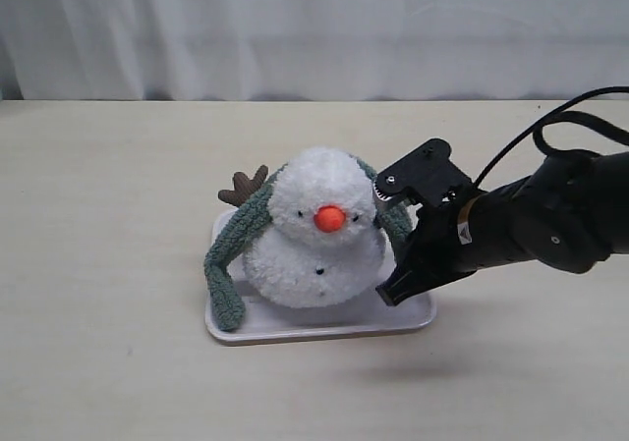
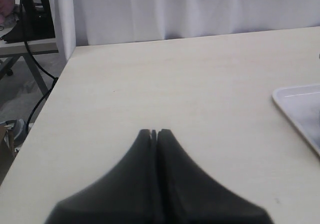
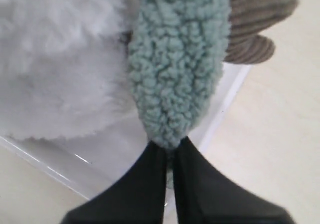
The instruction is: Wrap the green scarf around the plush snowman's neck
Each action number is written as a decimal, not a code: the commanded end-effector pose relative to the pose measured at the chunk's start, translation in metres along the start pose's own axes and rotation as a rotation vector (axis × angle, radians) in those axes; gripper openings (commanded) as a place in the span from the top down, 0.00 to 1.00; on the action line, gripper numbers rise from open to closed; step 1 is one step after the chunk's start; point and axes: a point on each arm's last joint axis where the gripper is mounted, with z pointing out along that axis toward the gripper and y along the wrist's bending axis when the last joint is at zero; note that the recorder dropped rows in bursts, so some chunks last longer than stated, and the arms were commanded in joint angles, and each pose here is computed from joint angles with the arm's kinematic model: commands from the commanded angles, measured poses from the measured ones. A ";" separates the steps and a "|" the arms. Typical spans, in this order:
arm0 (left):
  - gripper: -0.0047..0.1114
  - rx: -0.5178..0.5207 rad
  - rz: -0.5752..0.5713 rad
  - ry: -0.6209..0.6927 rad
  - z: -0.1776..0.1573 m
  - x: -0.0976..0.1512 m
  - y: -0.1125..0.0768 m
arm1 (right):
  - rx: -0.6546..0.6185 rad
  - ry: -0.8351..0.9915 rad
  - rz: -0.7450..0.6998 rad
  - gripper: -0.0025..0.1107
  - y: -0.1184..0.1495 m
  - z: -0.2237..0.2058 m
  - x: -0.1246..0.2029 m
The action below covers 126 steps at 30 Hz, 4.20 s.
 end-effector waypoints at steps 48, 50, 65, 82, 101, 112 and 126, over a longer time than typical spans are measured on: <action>0.96 -0.001 -0.003 -0.010 0.000 0.000 0.000 | -0.071 0.114 -0.003 0.82 0.033 -0.020 0.010; 0.96 -0.001 -0.003 -0.010 0.000 0.000 0.000 | -0.070 0.097 -0.002 0.74 0.033 -0.025 0.008; 0.96 -0.001 -0.003 -0.010 0.000 0.000 0.000 | -0.176 -0.036 0.125 0.48 0.029 -0.113 -0.014; 0.96 -0.001 -0.003 -0.010 0.000 0.000 0.000 | -0.359 -0.075 0.114 0.50 0.126 -0.093 -0.023; 0.96 -0.001 -0.003 -0.010 0.000 0.000 0.000 | -0.277 0.053 0.066 0.45 0.181 0.029 -0.099; 0.96 -0.001 -0.003 -0.010 0.000 0.000 0.000 | -0.117 0.079 0.098 0.45 0.171 0.045 -0.095; 0.96 -0.001 -0.003 -0.010 0.000 0.000 0.000 | -0.106 0.108 0.057 0.68 0.176 0.070 -0.084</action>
